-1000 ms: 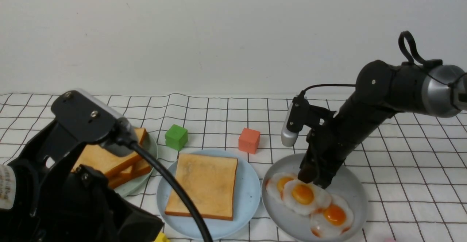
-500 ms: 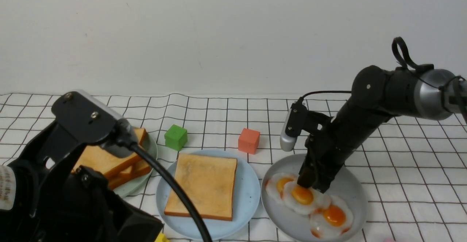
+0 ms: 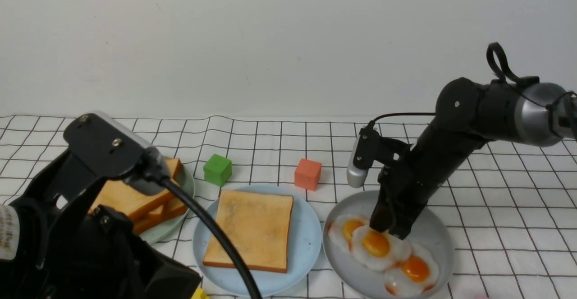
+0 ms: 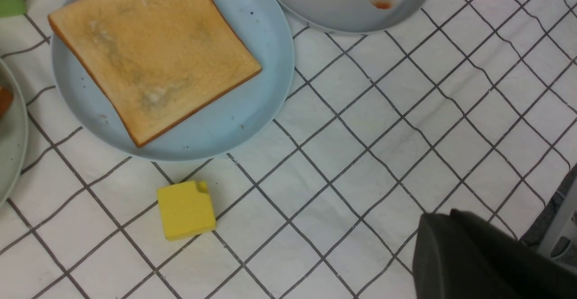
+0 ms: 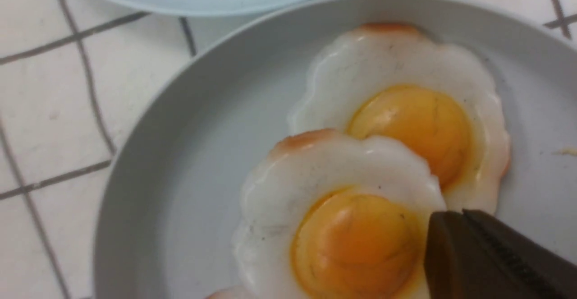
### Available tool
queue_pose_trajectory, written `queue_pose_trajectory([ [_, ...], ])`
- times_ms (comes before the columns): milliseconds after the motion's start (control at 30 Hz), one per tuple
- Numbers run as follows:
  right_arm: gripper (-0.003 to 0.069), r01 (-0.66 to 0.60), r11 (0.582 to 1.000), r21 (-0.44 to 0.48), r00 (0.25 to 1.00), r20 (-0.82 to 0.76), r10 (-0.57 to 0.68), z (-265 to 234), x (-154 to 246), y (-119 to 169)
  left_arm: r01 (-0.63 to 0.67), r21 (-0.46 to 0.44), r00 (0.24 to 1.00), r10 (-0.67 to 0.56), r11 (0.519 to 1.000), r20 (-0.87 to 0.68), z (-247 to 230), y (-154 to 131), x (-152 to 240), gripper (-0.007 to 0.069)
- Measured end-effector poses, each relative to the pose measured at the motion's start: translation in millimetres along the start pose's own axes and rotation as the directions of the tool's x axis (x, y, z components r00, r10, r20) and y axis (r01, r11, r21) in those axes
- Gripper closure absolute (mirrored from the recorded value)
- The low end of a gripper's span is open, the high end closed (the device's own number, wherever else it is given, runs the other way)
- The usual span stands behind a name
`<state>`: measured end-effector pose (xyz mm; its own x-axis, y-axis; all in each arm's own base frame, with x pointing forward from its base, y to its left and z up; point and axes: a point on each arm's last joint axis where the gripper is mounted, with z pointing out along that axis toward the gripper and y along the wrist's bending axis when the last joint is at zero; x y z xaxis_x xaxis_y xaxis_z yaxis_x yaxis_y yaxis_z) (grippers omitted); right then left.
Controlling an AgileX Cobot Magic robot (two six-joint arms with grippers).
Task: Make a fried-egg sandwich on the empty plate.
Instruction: Use the right arm to grab a fried egg, then use the right arm to place the fried egg on the slice of bread in the middle
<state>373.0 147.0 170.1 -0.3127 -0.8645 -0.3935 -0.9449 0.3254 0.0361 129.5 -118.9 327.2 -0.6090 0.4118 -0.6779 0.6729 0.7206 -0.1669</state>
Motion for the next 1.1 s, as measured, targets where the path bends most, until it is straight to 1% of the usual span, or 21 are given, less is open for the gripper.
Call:
queue_pose_trajectory([
  [267, 0.0657, 0.012, 0.999, 0.036, 0.999, 0.052, -0.014, -38.2, -18.5, 1.5, 0.000, 0.005, 0.999, 0.000, 1.000, -0.032, 0.0, -0.4, 2.9, 0.0601],
  [433, 0.0657, -0.055, 0.998, 0.024, 0.995, 0.081, 0.053, -49.1, -29.7, 2.2, -0.009, 0.001, 0.999, 0.009, 1.000, -0.042, -3.6, -0.7, 5.5, 0.0597],
  [533, 0.0657, -0.078, 0.997, 0.011, 0.990, 0.116, 0.077, -50.0, -47.9, 11.6, -0.005, -0.015, 1.000, 0.005, 1.000, -0.025, -11.7, -0.8, 8.0, 0.0596],
  [700, 0.0657, -0.073, 0.997, 0.021, 0.980, 0.189, 0.068, -40.0, -92.4, 35.6, 0.042, -0.054, 0.999, -0.041, 0.998, 0.017, -29.0, -0.3, 13.9, 0.0592],
  [833, 0.0657, -0.065, 0.998, 0.021, 0.971, 0.233, 0.059, -17.7, -125.3, 47.6, 0.068, -0.076, 0.997, -0.065, 0.995, 0.039, -42.0, -0.4, 20.5, 0.0588],
  [900, 0.0657, -0.064, 0.998, 0.018, 0.970, 0.236, 0.058, -11.0, -131.0, 48.5, 0.070, -0.078, 0.997, -0.066, 0.995, 0.044, -44.6, -0.6, 21.8, 0.0587],
  [967, 0.0657, -0.066, 0.998, 0.006, 0.971, 0.231, 0.063, 7.3, -139.3, 47.7, 0.071, -0.077, 0.996, -0.067, 0.995, 0.054, -49.6, -1.5, 24.5, 0.0586],
  [1100, 0.0638, -0.090, 0.996, -0.014, 0.974, 0.207, 0.091, 28.0, -138.5, 44.7, 0.072, -0.077, 0.996, -0.068, 0.994, 0.056, -51.5, -1.8, 25.7, 0.0586],
])
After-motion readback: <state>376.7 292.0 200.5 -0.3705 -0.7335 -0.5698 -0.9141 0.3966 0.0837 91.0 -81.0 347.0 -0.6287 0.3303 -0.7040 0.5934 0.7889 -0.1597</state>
